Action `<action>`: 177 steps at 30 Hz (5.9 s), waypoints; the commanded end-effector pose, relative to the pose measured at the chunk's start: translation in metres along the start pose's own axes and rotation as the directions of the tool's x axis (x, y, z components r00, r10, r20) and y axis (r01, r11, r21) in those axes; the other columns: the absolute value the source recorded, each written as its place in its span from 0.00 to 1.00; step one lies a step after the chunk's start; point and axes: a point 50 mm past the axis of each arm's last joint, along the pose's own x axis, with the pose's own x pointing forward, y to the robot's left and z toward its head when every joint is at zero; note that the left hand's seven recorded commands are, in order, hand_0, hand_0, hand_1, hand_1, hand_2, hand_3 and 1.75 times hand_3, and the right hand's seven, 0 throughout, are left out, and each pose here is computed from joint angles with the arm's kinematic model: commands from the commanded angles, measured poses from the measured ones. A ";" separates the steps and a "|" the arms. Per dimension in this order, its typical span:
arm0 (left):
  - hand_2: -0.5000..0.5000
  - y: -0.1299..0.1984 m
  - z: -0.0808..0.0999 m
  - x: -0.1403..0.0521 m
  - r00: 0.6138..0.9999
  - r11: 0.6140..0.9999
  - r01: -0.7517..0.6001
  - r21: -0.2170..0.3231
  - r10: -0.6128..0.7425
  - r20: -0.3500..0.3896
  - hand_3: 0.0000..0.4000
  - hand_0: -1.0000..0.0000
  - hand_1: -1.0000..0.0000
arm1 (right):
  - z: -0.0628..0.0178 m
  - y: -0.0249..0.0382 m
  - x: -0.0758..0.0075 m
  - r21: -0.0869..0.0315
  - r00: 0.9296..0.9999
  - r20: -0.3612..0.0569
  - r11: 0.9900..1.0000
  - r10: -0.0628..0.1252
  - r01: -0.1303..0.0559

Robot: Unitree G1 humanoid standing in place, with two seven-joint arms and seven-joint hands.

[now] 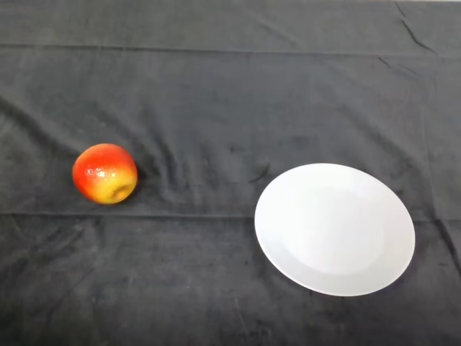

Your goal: Move the apple to the plate

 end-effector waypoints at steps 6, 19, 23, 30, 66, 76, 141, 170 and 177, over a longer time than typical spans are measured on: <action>0.50 -0.011 0.011 0.004 0.998 0.999 0.044 -0.025 -0.043 0.040 0.00 1.00 1.00 | 0.0077 0.0075 0.0029 0.009 0.999 0.031 1.000 0.024 -0.024; 0.50 -0.018 0.009 0.003 0.997 0.998 0.064 -0.019 -0.063 0.038 0.00 1.00 1.00 | 0.0077 0.0075 0.0029 0.009 0.999 0.031 1.000 0.024 -0.024; 0.50 -0.025 0.006 0.002 0.996 0.996 0.087 -0.014 -0.086 0.033 0.00 1.00 1.00 | 0.0077 0.0075 0.0029 0.009 0.999 0.031 1.000 0.024 -0.024; 0.50 -0.047 -0.002 -0.003 0.986 0.986 0.166 0.008 -0.167 0.019 0.00 1.00 1.00 | 0.0077 0.0075 0.0029 0.009 0.999 0.031 1.000 0.024 -0.024; 0.50 -0.139 -0.052 -0.062 0.728 0.692 0.681 0.241 -0.677 -0.111 0.00 1.00 1.00 | 0.0075 0.0075 0.0028 0.006 0.999 0.031 1.000 0.024 -0.024; 0.50 -0.154 -0.066 -0.082 0.612 0.559 0.781 0.278 -0.774 -0.164 0.00 1.00 1.00 | 0.0075 0.0075 0.0028 0.006 0.999 0.031 1.000 0.023 -0.024; 0.50 -0.286 -0.049 -0.213 -0.076 -0.053 0.865 0.499 -0.997 0.025 1.00 0.00 0.00 | 0.0077 0.0076 0.0028 0.008 0.999 0.031 1.000 0.023 -0.024; 0.50 -0.285 -0.078 -0.249 -0.232 -0.298 0.787 0.541 -0.954 -0.188 0.00 1.00 1.00 | 0.0077 0.0076 0.0029 0.009 0.999 0.031 1.000 0.024 -0.024; 0.50 -0.280 -0.077 -0.239 -0.202 -0.272 0.788 0.553 -0.962 -0.185 0.00 1.00 1.00 | 0.0077 0.0076 0.0029 0.009 0.999 0.031 1.000 0.024 -0.024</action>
